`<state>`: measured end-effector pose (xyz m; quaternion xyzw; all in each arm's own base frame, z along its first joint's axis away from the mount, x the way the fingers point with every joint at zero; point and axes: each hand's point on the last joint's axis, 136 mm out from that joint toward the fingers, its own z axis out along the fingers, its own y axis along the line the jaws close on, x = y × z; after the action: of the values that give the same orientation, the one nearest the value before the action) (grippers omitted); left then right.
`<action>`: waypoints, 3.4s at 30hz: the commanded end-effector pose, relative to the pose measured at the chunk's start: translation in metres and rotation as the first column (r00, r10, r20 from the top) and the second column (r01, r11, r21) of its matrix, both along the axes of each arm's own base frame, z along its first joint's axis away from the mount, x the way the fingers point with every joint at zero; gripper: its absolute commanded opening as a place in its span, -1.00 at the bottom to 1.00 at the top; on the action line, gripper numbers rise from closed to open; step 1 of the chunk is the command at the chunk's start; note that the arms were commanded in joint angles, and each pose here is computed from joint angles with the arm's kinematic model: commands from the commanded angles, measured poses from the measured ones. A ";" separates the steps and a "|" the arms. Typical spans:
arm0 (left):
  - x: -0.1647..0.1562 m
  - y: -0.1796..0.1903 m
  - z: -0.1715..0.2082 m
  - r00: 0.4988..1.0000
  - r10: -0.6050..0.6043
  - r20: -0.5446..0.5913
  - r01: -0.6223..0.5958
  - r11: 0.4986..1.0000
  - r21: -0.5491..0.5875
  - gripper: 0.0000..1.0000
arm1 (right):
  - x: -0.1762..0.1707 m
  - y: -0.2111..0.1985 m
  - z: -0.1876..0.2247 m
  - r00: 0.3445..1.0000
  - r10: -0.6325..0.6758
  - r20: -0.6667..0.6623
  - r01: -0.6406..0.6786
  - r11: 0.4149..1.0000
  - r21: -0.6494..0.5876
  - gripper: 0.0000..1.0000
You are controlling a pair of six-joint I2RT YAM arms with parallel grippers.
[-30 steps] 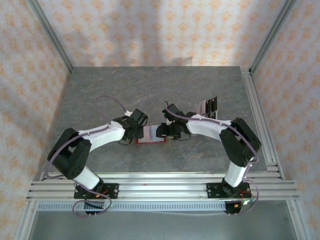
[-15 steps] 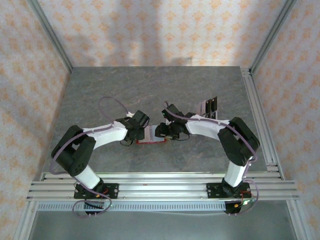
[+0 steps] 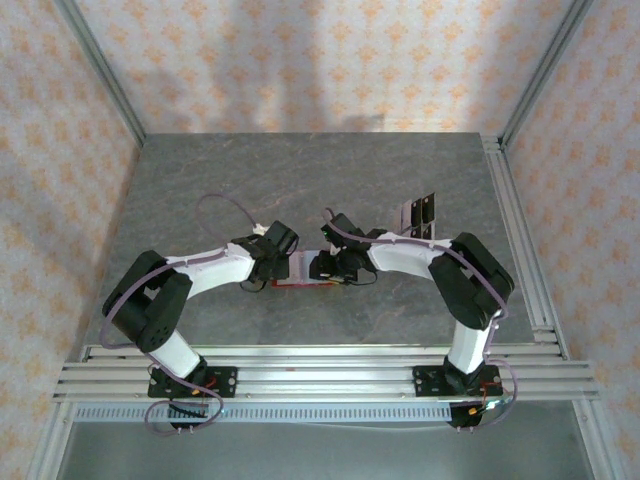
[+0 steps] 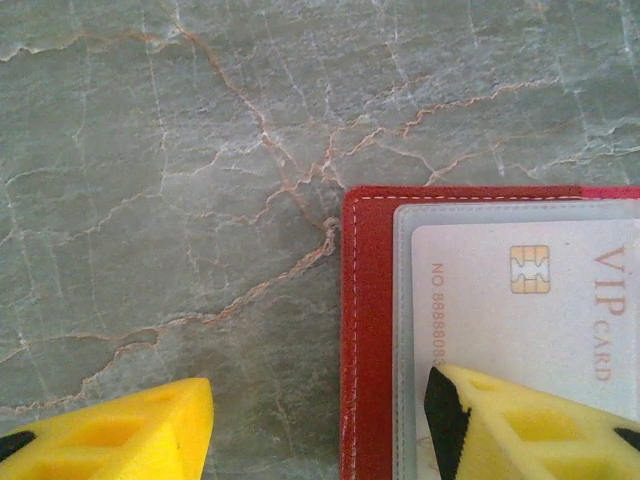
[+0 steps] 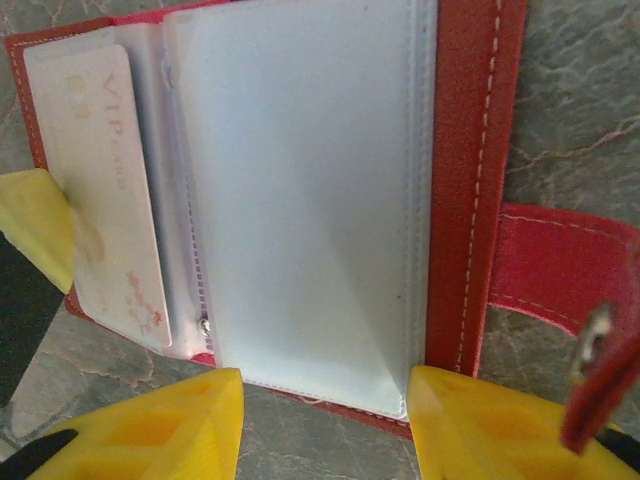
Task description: Put the credit cards into the card holder
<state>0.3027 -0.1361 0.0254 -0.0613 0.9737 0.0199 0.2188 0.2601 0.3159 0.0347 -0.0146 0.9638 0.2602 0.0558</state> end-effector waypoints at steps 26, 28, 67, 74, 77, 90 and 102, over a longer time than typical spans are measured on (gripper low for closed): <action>-0.013 0.003 -0.013 1.000 0.000 -0.028 0.001 1.000 0.030 0.19 | 0.021 0.044 0.017 1.000 -0.009 0.007 0.008 0.988 0.152 -0.06; -0.012 0.003 -0.012 1.000 0.000 -0.027 0.001 1.000 0.030 0.19 | 0.022 0.044 0.023 1.000 -0.016 0.017 0.013 0.986 0.165 -0.06; -0.026 0.064 0.055 0.965 0.187 0.183 -0.203 0.976 0.076 0.19 | 0.037 0.076 0.045 1.000 -0.017 -0.001 0.016 0.961 0.277 -0.08; -0.035 0.073 0.066 0.958 0.208 0.200 -0.222 0.974 0.050 0.19 | 0.038 0.098 0.015 0.998 0.015 -0.063 0.002 0.968 0.252 -0.09; -0.034 0.070 0.066 0.960 0.201 0.194 -0.212 0.977 0.036 0.19 | 0.038 0.101 0.008 0.996 0.018 -0.084 0.004 0.968 0.251 -0.09; -0.014 0.042 0.058 0.982 0.110 0.157 -0.111 0.994 0.004 0.20 | 0.055 0.052 0.114 0.993 -0.029 0.116 -0.004 0.962 0.273 -0.07; 0.004 0.018 0.043 0.992 0.055 0.117 -0.052 0.998 -0.026 0.21 | 0.059 -0.135 0.097 0.966 -0.032 0.258 0.139 0.902 -0.409 -0.09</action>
<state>0.2946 -0.1106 0.0618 -0.0952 0.9597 0.0236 0.2633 0.3361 0.2397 0.1596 0.0029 0.9607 0.1795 0.2115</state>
